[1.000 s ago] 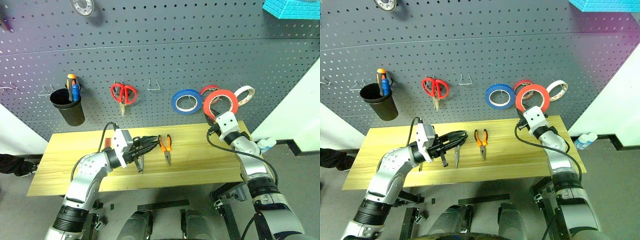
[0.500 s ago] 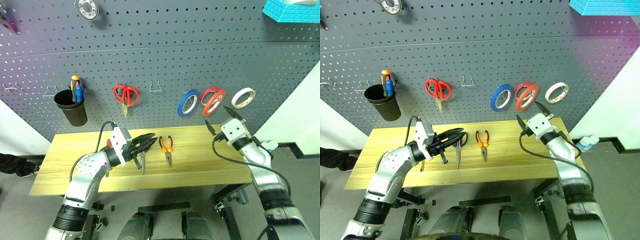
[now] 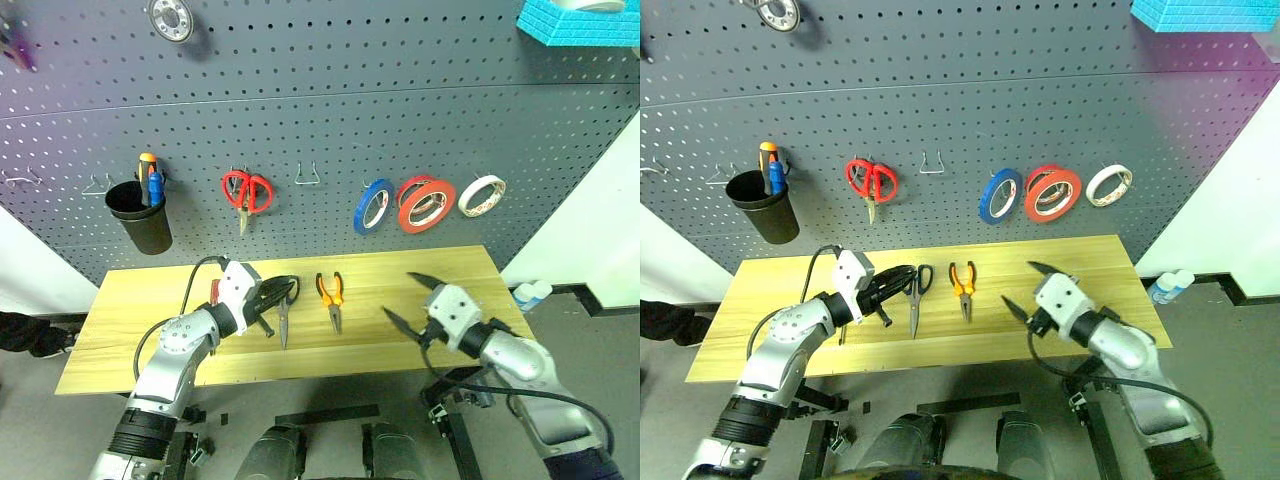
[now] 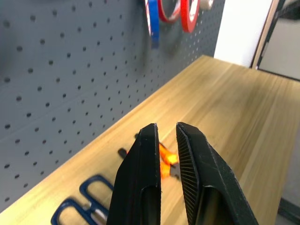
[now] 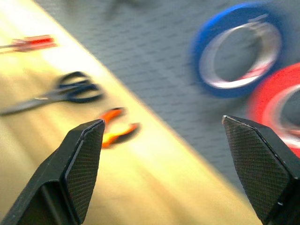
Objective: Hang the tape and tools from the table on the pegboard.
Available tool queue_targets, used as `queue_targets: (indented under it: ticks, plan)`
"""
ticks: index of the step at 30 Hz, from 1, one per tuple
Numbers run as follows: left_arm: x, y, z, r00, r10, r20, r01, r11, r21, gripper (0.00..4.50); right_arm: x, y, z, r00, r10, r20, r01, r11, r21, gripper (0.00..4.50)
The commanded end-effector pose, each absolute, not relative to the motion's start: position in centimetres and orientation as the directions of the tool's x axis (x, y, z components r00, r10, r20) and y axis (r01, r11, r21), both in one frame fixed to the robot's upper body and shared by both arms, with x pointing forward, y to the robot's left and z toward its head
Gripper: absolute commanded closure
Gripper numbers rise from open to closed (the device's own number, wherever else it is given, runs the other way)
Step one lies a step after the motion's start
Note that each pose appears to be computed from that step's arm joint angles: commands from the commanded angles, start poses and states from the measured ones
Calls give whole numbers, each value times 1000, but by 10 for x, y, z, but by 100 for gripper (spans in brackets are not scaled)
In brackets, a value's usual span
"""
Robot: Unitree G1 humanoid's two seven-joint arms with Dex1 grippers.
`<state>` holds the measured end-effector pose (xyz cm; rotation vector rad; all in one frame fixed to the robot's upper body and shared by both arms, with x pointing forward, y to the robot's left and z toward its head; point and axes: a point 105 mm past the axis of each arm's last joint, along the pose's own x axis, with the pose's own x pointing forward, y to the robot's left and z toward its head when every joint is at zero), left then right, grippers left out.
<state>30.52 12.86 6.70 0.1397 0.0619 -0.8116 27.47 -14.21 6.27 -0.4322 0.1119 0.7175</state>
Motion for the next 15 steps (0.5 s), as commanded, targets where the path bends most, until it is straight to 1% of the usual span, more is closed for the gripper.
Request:
queue_targets:
  ticks: [1, 3, 7, 9, 15]
  plan:
    - [309, 144, 74, 704, -704, -92, 709, 690, 147, 386, 290, -125, 60, 762, 593, -260, -647, 717, -260, 29]
    - [308, 152, 73, 709, -699, -99, 704, 693, 153, 386, 301, -116, 58, 764, 583, -276, -639, 742, -202, 29]
    - [304, 164, 71, 706, -698, -118, 707, 686, 174, 386, 316, -101, 56, 760, 575, -303, -627, 771, -111, 29]
    - [303, 173, 68, 714, -686, -140, 699, 690, 189, 386, 324, -93, 51, 760, 555, -339, -603, 796, -47, 29]
    - [301, 187, 66, 725, -671, -156, 688, 696, 205, 386, 340, -73, 34, 751, 495, -436, -522, 850, 67, 29]
